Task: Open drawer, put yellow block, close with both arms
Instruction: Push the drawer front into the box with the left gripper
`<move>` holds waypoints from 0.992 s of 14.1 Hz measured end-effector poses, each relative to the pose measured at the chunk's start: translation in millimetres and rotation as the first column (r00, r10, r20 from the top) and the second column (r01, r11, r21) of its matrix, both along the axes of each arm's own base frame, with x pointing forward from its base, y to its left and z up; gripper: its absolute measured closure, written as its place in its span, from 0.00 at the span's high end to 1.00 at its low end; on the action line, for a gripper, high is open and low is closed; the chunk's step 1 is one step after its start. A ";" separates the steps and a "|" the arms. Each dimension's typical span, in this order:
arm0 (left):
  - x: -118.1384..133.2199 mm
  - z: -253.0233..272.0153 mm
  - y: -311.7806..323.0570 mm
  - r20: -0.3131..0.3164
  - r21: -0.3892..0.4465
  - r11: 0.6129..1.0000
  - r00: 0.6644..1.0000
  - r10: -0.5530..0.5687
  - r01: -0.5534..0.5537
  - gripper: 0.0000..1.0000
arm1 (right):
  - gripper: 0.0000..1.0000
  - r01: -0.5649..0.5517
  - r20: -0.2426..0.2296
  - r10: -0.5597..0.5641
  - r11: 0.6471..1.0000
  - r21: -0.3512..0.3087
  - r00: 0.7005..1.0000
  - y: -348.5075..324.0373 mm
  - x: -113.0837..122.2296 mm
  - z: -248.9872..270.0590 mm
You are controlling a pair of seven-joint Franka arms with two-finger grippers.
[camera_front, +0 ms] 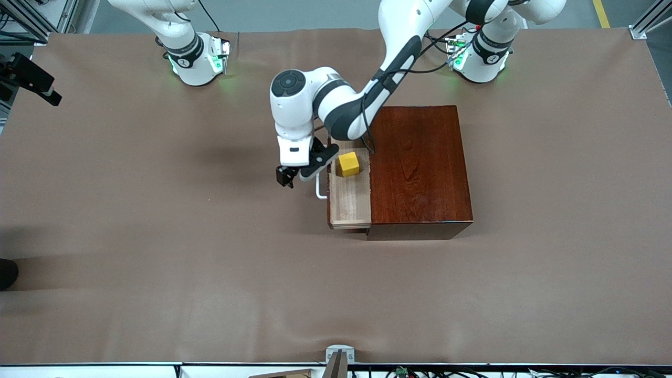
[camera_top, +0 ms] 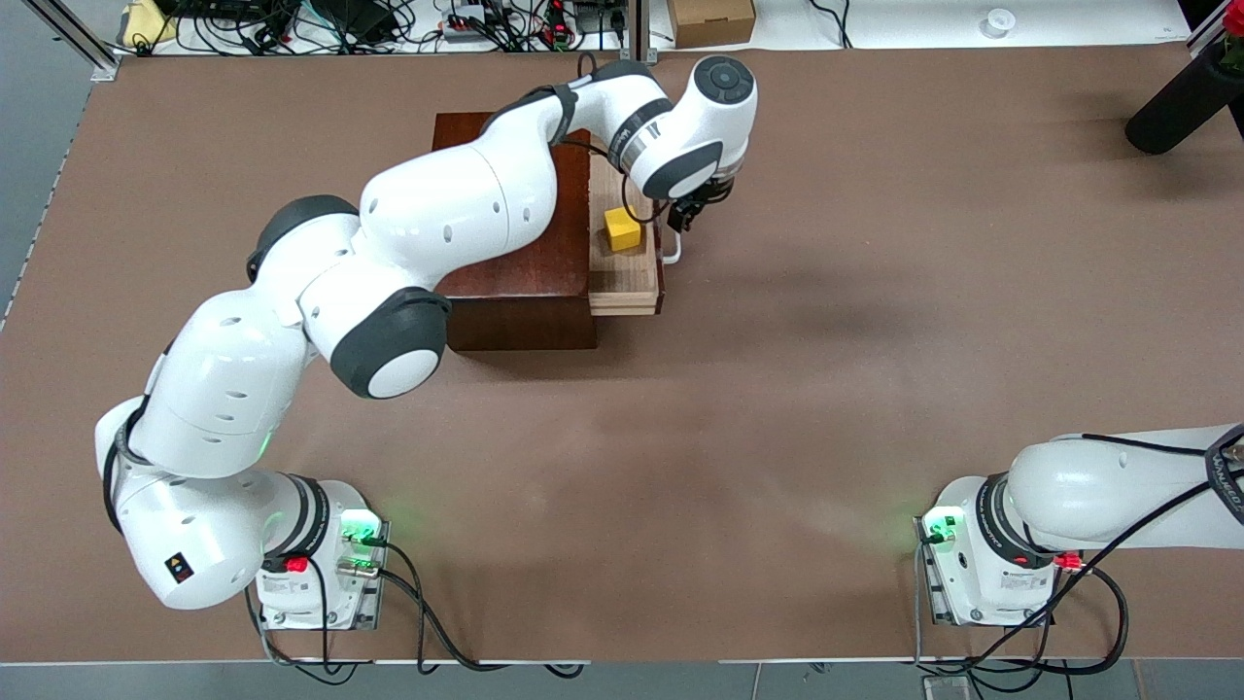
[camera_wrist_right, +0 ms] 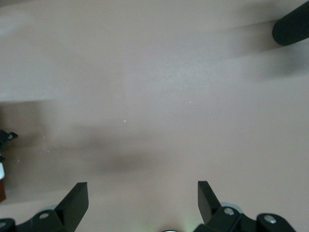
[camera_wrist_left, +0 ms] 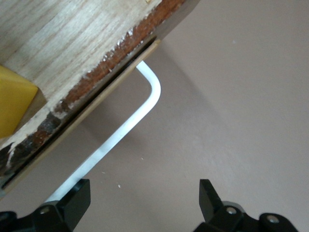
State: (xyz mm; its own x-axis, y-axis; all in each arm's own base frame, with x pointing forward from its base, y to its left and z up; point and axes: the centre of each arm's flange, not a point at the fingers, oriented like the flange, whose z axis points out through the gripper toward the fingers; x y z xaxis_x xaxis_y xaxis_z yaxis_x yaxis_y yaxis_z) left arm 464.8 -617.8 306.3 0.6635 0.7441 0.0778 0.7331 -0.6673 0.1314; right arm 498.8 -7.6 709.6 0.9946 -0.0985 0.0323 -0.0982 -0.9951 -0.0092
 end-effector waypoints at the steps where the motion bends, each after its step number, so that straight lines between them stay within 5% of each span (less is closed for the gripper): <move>1: 3.0 0.1 3.6 -0.013 0.008 1.000 1.000 0.016 -0.016 1.00 | 1.00 -0.018 -0.002 0.018 1.000 -0.001 1.000 -0.1 0.3 -0.3; 14: 47.0 -9.1 68.5 -0.132 0.168 0.975 0.977 0.167 -0.144 1.00 | 1.00 -0.090 -0.046 0.090 0.996 -0.001 0.995 -0.5 1.2 -9.1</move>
